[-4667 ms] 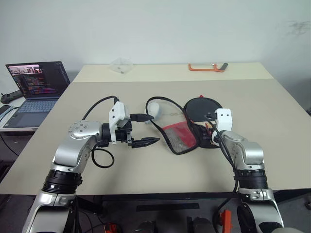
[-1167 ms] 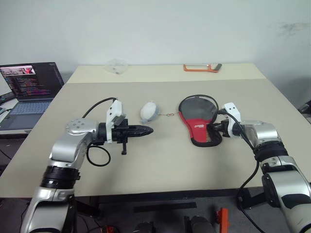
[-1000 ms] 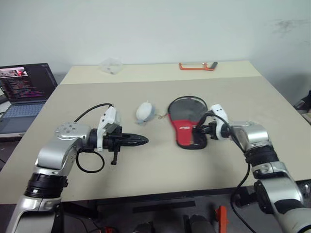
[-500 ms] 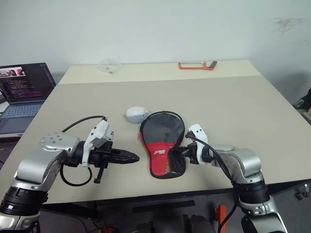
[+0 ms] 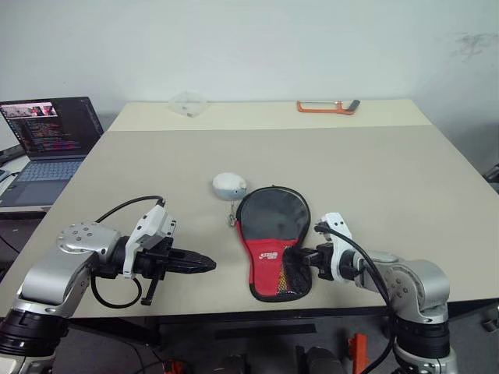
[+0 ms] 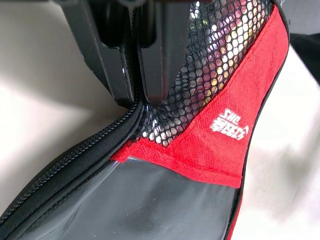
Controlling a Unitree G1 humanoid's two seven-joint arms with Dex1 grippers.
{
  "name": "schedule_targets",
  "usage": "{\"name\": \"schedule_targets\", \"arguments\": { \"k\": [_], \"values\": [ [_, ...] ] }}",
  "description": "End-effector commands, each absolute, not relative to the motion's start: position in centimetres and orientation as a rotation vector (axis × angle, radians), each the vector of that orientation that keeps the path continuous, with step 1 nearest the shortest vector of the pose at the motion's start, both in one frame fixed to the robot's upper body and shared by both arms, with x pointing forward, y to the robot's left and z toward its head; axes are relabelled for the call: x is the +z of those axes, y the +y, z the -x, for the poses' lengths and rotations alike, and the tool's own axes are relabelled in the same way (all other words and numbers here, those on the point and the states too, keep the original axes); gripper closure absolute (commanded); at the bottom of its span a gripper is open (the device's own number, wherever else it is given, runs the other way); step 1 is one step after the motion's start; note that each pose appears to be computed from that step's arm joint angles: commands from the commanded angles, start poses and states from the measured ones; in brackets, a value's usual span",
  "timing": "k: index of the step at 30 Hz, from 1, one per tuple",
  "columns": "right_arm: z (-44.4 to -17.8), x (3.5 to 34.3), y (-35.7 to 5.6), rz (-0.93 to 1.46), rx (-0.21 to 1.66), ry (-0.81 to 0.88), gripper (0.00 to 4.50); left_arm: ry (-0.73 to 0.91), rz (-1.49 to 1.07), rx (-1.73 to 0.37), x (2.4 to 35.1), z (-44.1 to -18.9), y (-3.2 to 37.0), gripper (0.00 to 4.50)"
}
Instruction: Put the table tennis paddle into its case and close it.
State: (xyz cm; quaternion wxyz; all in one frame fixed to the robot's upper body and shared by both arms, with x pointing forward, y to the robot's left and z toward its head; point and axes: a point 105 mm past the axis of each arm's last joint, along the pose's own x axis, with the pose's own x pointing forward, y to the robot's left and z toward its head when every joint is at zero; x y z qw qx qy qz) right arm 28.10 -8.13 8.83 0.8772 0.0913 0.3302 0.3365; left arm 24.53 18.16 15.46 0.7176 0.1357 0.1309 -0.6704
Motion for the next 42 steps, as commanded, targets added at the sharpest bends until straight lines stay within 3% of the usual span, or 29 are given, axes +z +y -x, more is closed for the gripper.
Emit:
{"name": "schedule_targets", "arguments": {
  "k": [1, 25, 28, 35, 39, 42],
  "values": [
    [-27.2, 8.8, -8.3, -0.178, 0.716, 0.706, 4.47, 0.261, -0.333, -1.501, 16.3, -24.6, 18.1, 4.50],
    [-27.0, 8.9, -8.6, -0.150, 0.722, 0.690, 4.47, 0.259, -0.348, -1.507, 16.8, -25.0, 17.2, 4.50],
    [-27.1, 9.2, -8.6, -0.151, 0.722, 0.672, 3.79, 0.259, -0.344, -1.505, 16.8, -25.0, 17.2, 4.50],
    [-26.2, 9.8, -9.9, 0.083, 0.794, 0.637, 1.42, 0.254, -0.325, -1.495, 16.4, -25.1, 17.0, 4.50],
    [-26.1, 12.8, -11.0, 0.179, 0.905, 0.547, 0.04, 0.258, -0.306, -1.482, 16.3, -25.0, 16.9, 4.50],
    [-27.2, 16.0, -11.5, 0.218, 0.941, 0.420, 0.01, 0.273, -0.285, -1.464, 16.4, -25.1, 16.9, 4.50]
  ]
}}
